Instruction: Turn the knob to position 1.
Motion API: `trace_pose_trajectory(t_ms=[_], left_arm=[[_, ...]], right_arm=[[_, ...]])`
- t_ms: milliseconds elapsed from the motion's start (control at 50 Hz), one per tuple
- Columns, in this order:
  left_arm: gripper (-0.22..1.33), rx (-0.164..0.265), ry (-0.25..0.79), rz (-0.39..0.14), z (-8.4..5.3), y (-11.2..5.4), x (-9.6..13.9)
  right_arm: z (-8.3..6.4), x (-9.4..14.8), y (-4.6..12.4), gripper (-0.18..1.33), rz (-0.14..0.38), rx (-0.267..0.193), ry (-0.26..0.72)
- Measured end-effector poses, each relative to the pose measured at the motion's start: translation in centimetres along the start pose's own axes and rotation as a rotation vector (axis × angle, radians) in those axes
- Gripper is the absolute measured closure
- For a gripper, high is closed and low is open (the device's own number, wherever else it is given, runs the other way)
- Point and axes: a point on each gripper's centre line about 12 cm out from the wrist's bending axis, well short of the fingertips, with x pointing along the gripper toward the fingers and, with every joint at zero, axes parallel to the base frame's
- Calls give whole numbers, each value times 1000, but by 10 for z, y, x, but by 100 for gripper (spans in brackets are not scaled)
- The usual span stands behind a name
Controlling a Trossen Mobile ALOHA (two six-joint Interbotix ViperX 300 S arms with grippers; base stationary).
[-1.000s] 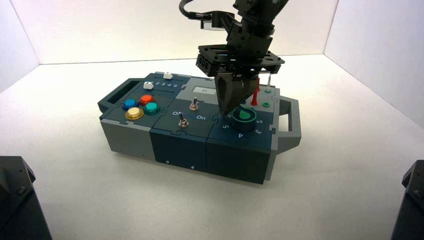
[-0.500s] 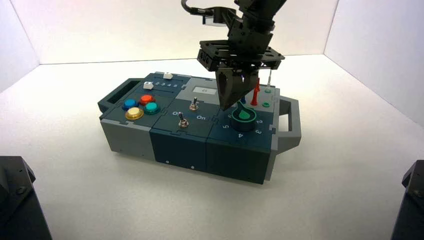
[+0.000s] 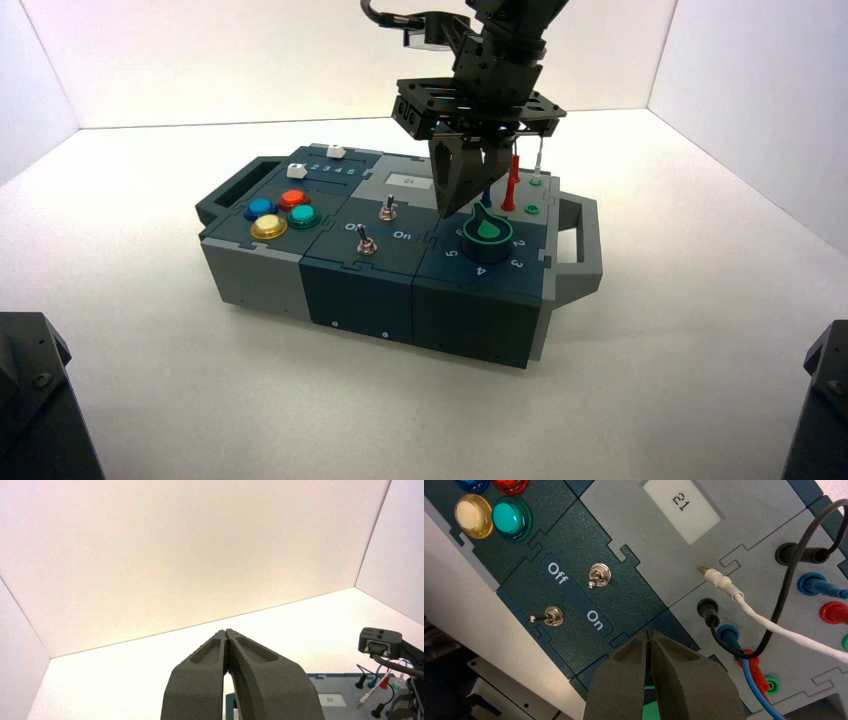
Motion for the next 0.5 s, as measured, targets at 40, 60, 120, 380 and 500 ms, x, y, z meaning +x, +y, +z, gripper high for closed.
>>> trace_pose_trajectory(t_ms=[40,60,120,380,500], left_arm=[[128,0,2,0,0,0,0],[128,0,0,0,0,0,0],[128,-2,0,0,0,0,0],[128,-2,2,0,0,0,0],[128,0,2,0,0,0,0]], right_arm=[[0,0,-2,129,-1,5,1],[0,0,-3,129,-2,8,1],[1,0,-4,129,-4,11,-1],[0,0,-7,129,-6,16,2],[-1,1,-7,129,-7,16,4]])
